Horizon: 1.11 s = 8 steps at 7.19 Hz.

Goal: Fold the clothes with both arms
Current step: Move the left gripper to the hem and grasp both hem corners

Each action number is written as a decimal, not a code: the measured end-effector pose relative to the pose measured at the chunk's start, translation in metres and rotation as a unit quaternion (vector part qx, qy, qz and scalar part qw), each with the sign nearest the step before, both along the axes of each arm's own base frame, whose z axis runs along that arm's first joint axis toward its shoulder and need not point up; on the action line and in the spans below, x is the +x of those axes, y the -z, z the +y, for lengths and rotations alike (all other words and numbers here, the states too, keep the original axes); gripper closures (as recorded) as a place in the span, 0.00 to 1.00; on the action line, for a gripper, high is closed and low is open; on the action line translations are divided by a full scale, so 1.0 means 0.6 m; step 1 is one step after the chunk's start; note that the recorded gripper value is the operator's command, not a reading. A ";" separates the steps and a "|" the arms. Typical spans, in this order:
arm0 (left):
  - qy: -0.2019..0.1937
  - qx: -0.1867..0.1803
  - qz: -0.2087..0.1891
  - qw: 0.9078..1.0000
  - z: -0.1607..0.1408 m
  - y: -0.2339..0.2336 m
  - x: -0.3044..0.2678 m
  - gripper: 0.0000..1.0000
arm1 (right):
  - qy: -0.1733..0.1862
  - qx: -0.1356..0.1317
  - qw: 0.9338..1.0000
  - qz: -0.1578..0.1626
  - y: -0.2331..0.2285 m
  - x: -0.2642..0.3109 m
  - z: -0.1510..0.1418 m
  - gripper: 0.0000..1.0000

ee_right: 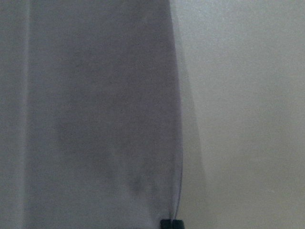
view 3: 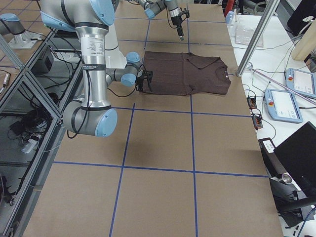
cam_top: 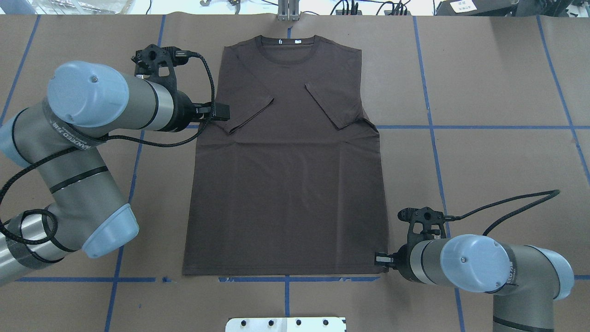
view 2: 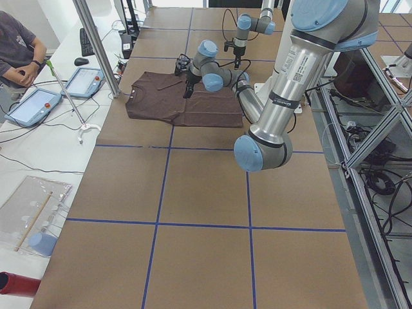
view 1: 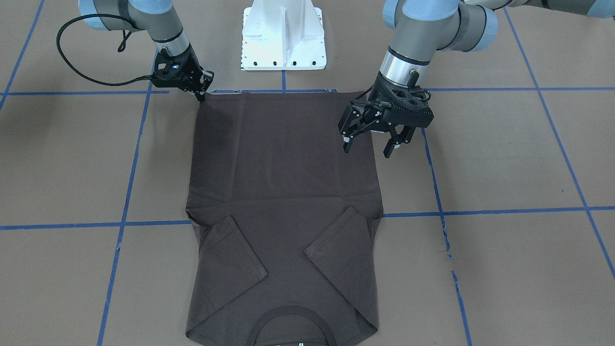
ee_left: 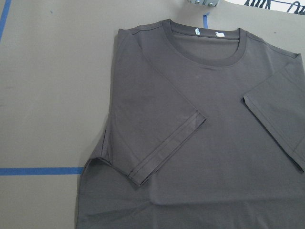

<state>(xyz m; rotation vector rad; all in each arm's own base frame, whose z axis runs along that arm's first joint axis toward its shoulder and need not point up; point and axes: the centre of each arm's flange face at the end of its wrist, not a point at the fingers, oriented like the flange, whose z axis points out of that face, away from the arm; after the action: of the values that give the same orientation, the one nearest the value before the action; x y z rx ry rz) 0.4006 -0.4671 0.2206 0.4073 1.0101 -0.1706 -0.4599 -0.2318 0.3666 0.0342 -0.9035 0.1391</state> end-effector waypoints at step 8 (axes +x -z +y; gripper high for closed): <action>0.023 -0.248 0.002 0.968 0.375 -0.189 0.118 0.11 | -0.008 0.010 1.000 -0.028 0.041 0.030 -0.001 1.00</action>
<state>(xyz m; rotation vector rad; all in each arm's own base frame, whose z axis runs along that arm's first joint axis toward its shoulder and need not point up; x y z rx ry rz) 0.4712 -0.2419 0.3339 -0.0280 0.9237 -0.4552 -0.4420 -0.2324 0.3420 0.0560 -0.9601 0.1473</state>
